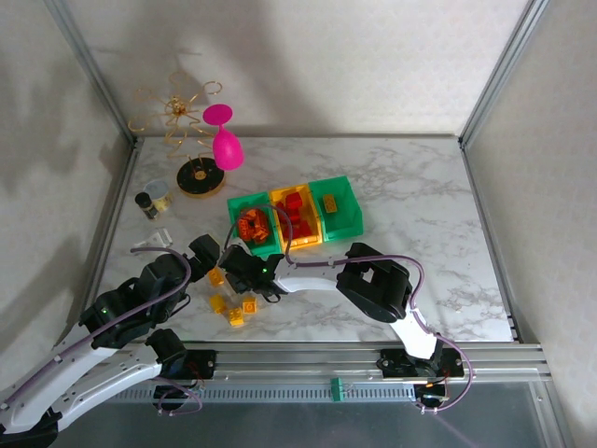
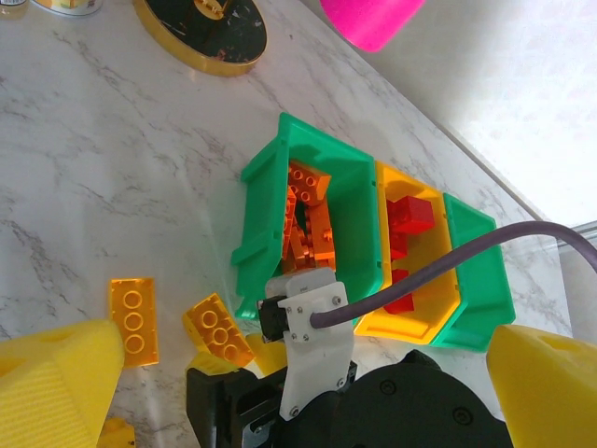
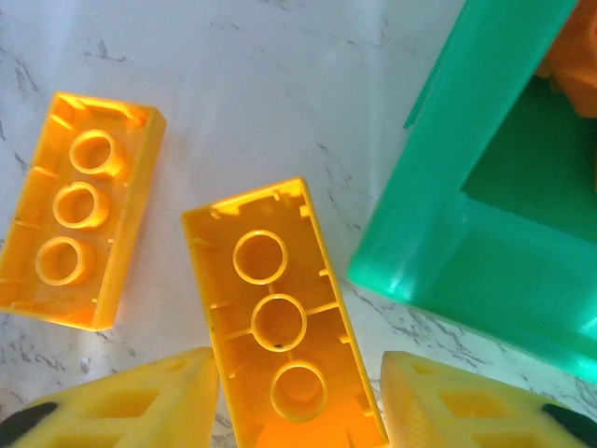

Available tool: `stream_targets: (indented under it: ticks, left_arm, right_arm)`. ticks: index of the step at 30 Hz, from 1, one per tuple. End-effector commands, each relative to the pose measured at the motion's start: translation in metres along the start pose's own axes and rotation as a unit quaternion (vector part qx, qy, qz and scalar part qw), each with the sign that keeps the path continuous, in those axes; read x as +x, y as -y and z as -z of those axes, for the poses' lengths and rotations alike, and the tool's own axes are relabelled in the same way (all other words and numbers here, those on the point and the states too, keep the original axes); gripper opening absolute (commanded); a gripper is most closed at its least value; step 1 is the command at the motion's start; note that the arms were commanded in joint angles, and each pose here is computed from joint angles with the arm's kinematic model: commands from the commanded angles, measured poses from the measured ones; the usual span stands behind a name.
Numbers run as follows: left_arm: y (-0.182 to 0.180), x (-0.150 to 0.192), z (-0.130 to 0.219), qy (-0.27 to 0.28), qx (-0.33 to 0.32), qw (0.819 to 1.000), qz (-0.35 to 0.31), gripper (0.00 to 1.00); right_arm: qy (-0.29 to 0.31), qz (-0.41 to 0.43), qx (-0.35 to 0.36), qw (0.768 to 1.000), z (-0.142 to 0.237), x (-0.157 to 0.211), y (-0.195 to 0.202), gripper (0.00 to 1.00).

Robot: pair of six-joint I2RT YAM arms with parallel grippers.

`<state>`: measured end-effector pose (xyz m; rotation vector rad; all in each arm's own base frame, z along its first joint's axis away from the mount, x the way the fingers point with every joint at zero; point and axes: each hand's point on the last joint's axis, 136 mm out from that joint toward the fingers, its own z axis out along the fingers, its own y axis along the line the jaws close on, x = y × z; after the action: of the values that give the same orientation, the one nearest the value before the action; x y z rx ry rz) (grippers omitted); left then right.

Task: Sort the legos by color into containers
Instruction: Pick up the lego from the center of the table, then place the lego in the container.

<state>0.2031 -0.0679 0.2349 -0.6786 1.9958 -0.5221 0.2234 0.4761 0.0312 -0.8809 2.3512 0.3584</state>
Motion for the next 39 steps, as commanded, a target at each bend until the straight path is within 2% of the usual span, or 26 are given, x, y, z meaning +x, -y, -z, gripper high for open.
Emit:
stream_targets:
  ticks: [1, 4, 8, 14, 17, 22, 28, 36, 39]
  left_arm:
    - [-0.025, 0.002, -0.002, 0.009, -0.051, 0.998, 0.038, 1.00]
    - [-0.025, 0.002, -0.003, 0.010, -0.054, 0.998, 0.034, 1.00]
    - [-0.019, -0.002, -0.001, 0.011, -0.047, 0.998, 0.038, 1.00]
    - [-0.010, -0.004, 0.001, 0.006, -0.034, 0.999, 0.036, 1.00]
    - [-0.002, 0.000, -0.002, -0.004, -0.018, 0.999, 0.039, 1.00]
    - [0.017, 0.011, -0.014, -0.027, 0.005, 0.999, 0.021, 1.00]
    - [0.045, 0.028, -0.032, -0.060, 0.038, 0.997, -0.004, 1.00]
    - [0.070, 0.047, -0.053, -0.089, 0.063, 0.994, -0.032, 1.00]
    - [0.072, 0.052, -0.057, -0.096, 0.062, 0.993, -0.036, 1.00]
  right_arm:
    - [0.000, 0.009, -0.002, 1.000, -0.006, -0.002, 0.001, 0.44]
    - [0.002, 0.009, -0.008, 1.000, -0.001, -0.003, 0.000, 0.37]
    - [0.003, 0.005, -0.024, 1.000, 0.013, -0.007, -0.003, 0.33]
    - [0.019, -0.018, -0.049, 0.998, 0.060, -0.010, 0.004, 0.32]
    - [0.024, -0.043, -0.045, 0.998, 0.085, -0.009, 0.022, 0.32]
    - [0.025, -0.114, -0.010, 0.993, 0.113, -0.012, 0.086, 0.32]
    - [0.044, -0.196, 0.077, 0.977, 0.132, -0.022, 0.189, 0.33]
    - [0.043, -0.252, 0.156, 0.954, 0.114, -0.033, 0.292, 0.32]
    - [0.042, -0.269, 0.165, 0.948, 0.100, -0.038, 0.315, 0.32]
